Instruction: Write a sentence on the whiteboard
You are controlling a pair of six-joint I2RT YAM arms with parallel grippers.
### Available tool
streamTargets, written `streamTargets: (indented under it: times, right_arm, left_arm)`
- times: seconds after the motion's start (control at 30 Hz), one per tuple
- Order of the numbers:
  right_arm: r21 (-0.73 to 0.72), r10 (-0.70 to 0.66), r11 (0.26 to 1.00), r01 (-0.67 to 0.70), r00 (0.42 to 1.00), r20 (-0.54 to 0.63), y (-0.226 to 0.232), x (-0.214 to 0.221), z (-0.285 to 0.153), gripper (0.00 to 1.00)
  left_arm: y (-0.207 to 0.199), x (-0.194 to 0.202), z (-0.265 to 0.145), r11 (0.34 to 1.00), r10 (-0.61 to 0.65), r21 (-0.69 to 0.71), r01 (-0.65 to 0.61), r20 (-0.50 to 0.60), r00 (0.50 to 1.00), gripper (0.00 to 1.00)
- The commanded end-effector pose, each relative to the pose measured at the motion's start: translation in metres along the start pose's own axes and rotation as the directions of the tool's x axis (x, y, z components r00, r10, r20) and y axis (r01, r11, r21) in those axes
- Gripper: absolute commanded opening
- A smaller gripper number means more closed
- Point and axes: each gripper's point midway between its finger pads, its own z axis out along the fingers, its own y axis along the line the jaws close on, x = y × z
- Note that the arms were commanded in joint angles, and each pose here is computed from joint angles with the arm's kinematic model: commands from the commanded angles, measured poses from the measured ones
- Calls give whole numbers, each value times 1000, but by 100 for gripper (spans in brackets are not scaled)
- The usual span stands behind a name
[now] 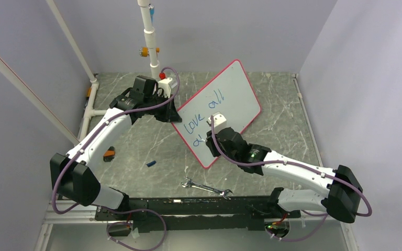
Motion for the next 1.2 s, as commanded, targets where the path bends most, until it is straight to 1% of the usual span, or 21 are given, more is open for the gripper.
streamTargets:
  times: [0.0,0.27,0.53,1.17]
  right_arm:
    - [2,3,1000,-3,1000,-9,0,-1,0,0]
    - [13,-13,1000,13,1000,26,1,-22,3,0]
    - [40,-35,999,33,999,39,-2,-32,8,0]
    - [44,-44,998,40,996,77,-5,-55,11,0]
  left_arm:
    - [91,30,-12,903,60,-414,-114,-141,988,0]
    - [91,31,-12,903,60,-414,-115,-145,988,0]
    - [91,31,-12,904,59,-412,-115,-145,988,0]
    - [92,32,-11,902,58,-416,-116,-149,987,0]
